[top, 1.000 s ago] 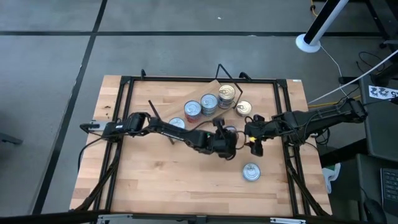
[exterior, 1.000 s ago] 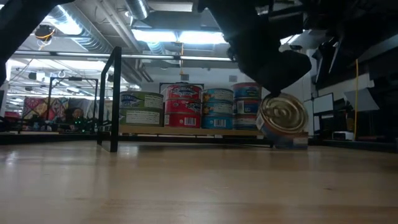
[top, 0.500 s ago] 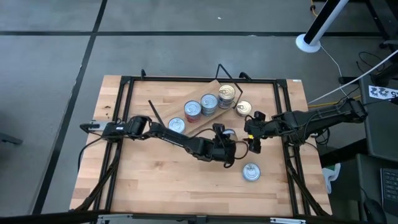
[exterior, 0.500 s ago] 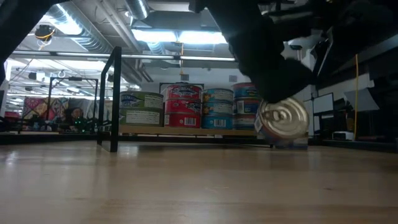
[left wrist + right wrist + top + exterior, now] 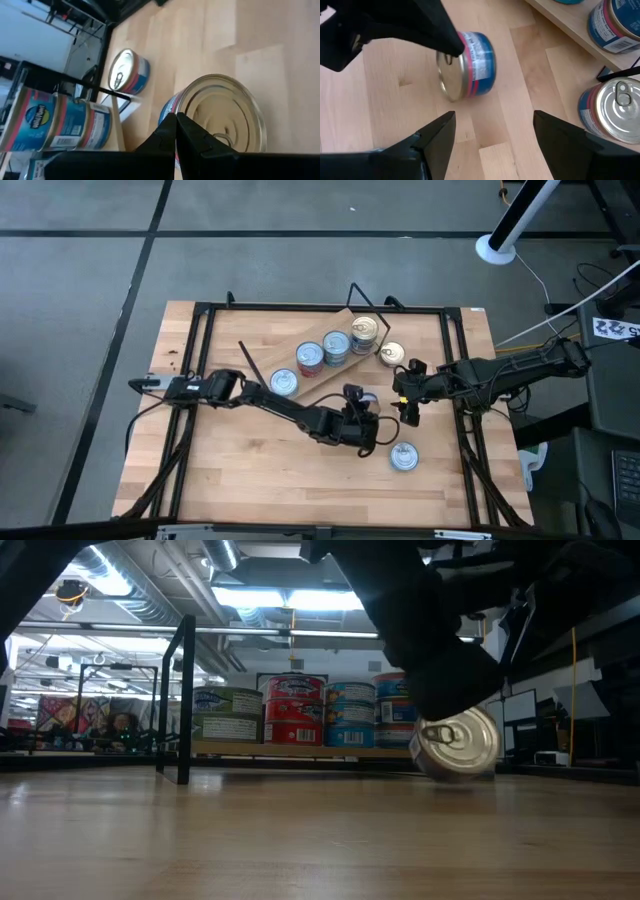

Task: Stack canned seafood by type on shelf
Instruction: Stack the blue pink tuna can on top of the blue pink tuna cans on the shelf

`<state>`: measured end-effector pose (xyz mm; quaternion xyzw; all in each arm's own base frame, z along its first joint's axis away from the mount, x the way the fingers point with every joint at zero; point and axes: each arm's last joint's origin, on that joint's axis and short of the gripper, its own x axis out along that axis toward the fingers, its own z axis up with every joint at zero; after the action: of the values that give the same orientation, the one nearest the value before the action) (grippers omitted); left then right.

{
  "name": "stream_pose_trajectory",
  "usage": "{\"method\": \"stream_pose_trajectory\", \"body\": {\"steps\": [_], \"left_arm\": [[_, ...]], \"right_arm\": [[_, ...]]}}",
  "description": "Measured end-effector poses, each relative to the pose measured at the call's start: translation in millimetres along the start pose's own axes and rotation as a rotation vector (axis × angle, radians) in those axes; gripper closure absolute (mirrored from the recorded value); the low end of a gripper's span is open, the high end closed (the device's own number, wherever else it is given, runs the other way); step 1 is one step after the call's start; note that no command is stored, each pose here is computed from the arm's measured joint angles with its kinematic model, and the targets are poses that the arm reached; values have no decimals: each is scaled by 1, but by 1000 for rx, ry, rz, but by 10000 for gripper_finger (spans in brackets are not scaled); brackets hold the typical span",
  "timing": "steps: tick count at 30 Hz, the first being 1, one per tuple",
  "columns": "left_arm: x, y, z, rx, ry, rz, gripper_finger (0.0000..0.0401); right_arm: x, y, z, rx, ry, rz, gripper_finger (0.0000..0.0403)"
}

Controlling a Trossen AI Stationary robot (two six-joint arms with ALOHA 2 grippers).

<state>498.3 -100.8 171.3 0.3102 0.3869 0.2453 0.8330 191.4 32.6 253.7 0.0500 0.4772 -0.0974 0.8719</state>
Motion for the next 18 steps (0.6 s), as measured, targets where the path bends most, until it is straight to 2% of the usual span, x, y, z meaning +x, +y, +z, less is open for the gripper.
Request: {"method": "stream_pose_trajectory", "body": {"steps": [9, 18], "left_arm": [[-1, -3, 1, 19, -28, -121, 395], [-4, -7, 1, 28, -31, -143, 316]], "right_arm": [[0, 0, 0, 0, 0, 0, 137], [0, 0, 0, 0, 4, 10, 137]]}}
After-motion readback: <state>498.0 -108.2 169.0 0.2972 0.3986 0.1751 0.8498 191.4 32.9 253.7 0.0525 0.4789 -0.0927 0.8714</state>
